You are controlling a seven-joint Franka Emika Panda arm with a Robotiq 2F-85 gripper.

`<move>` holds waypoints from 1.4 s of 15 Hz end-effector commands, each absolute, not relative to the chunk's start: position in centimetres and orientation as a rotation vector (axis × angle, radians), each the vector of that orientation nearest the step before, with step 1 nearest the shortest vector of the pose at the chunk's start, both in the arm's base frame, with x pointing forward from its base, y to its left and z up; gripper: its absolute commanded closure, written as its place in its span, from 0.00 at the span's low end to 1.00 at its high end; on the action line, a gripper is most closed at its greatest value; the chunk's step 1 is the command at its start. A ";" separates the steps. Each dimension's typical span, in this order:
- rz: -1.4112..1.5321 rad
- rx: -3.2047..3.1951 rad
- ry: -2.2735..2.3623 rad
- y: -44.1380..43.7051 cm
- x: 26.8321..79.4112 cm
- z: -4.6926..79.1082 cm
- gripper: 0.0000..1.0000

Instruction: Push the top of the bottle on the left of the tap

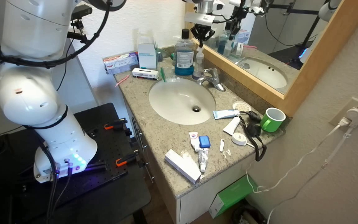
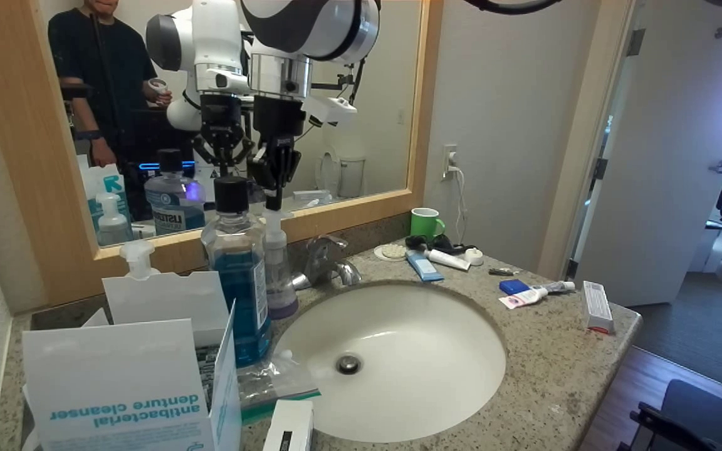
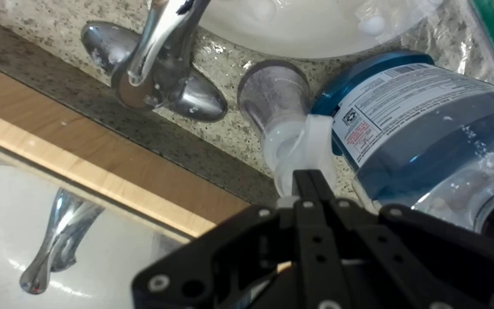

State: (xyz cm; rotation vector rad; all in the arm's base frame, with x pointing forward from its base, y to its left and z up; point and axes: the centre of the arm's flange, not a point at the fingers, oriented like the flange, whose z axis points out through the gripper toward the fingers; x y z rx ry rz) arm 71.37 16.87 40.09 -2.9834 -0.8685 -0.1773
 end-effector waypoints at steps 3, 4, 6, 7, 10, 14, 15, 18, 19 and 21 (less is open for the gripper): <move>-0.085 -2.963 -0.870 17.5 72.9 37.9 0.98; -0.085 -2.967 -0.870 17.5 73.3 37.7 0.98; -0.069 -2.968 -0.868 17.6 73.6 37.6 0.98; -0.058 -2.969 -0.863 17.6 73.7 37.6 0.98; -0.032 -2.962 -0.862 17.5 73.7 37.3 0.98; -0.004 -2.960 -0.860 17.5 73.7 37.2 0.98; 0.003 -2.960 -0.865 17.5 73.7 37.2 0.98; 0.032 -2.960 -0.867 17.5 73.8 36.9 0.98; 0.040 -2.960 -0.867 17.5 73.9 36.7 0.98; 0.060 -2.959 -0.867 17.5 74.1 36.2 0.98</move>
